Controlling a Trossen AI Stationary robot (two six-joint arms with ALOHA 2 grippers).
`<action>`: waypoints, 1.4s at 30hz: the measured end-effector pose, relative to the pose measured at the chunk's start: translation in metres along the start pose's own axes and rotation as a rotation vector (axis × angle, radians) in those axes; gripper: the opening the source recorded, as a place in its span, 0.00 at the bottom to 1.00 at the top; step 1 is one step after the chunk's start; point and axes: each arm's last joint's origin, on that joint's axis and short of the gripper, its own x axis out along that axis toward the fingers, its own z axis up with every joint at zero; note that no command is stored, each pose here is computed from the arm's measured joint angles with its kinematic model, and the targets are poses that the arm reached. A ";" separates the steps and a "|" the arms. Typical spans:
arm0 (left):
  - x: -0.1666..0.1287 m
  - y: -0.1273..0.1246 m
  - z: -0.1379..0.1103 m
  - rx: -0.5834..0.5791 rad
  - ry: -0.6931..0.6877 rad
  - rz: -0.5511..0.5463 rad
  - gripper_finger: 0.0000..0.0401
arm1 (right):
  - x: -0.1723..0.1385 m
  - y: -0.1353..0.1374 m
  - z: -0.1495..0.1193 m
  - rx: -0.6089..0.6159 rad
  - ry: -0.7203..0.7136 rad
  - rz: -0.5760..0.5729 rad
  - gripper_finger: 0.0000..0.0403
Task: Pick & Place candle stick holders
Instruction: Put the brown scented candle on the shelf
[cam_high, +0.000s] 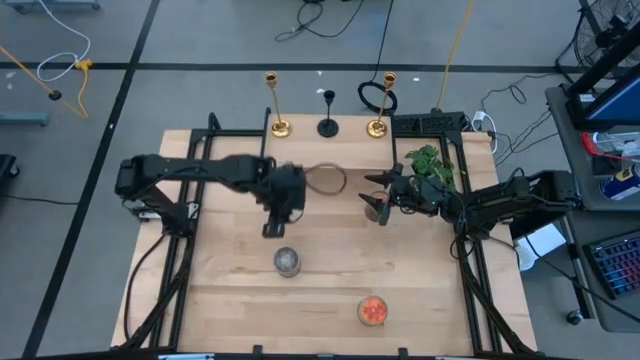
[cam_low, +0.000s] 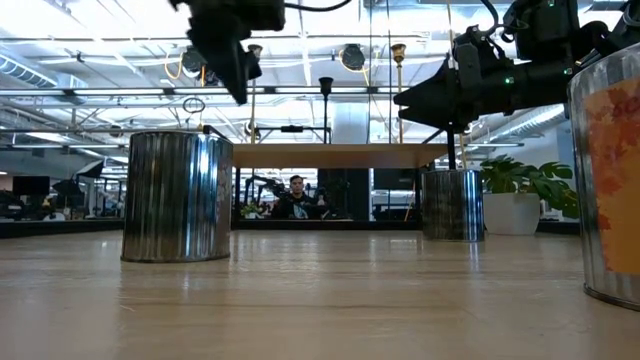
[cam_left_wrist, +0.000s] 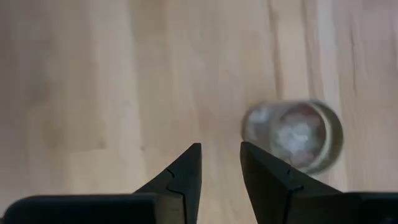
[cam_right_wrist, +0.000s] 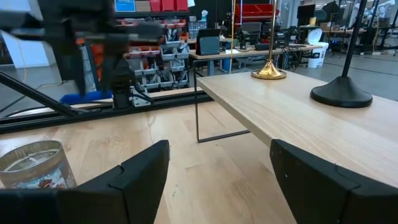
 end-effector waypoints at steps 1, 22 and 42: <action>0.004 -0.006 -0.002 0.017 0.022 -0.006 0.29 | 0.000 0.000 0.000 0.000 0.000 0.000 0.69; 0.071 -0.044 -0.029 -0.017 0.010 -0.071 0.29 | 0.000 0.000 0.000 0.001 0.000 -0.001 0.69; 0.076 -0.030 -0.034 0.059 -0.042 -0.006 0.04 | 0.000 0.000 0.000 0.001 0.001 -0.001 0.69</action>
